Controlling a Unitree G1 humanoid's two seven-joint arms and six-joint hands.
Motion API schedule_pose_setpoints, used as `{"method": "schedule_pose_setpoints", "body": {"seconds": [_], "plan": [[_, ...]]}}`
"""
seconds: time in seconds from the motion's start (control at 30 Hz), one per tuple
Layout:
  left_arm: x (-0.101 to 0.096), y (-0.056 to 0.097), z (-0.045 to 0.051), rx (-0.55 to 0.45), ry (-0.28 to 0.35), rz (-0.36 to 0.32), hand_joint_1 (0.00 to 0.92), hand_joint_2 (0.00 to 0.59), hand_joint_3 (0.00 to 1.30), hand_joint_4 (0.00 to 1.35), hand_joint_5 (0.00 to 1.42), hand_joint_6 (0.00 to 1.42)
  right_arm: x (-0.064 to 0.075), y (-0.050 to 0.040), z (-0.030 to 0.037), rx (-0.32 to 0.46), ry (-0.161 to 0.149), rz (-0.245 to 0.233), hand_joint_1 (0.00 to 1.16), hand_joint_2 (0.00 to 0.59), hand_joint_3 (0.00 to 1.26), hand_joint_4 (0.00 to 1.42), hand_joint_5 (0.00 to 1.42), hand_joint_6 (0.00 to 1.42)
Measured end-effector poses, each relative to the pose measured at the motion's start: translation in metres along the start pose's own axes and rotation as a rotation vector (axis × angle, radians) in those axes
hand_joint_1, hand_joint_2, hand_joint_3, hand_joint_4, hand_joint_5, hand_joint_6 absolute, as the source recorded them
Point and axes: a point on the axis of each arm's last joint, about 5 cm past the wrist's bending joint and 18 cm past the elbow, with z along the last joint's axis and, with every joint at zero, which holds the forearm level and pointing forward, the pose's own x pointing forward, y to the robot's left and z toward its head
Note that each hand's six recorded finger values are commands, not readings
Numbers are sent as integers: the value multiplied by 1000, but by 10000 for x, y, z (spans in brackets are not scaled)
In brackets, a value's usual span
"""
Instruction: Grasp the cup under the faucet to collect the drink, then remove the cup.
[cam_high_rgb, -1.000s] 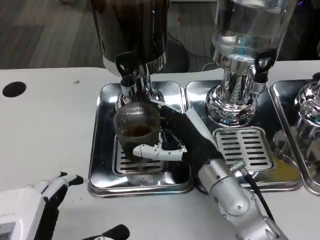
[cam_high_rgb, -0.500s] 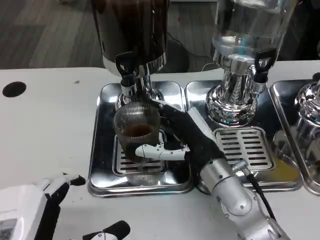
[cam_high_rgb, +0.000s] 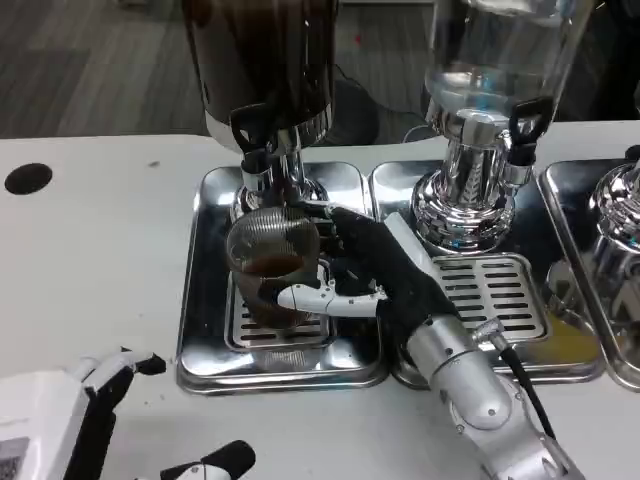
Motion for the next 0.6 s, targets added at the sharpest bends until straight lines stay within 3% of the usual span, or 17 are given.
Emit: {"method": "schedule_pose_setpoints", "body": {"seconds": [0.3,0.6], "plan": [[0,5,-10,3,9,-4,0,73,337,235,260,486,-6,-28,-9,-3,0,2,837,23,330,371,349,204],[7,-9,-9,-4,9,-18,0,73,337,236,264,487,-15,-47,-27,-4,7,10,836,32,277,289,292,140]]}}
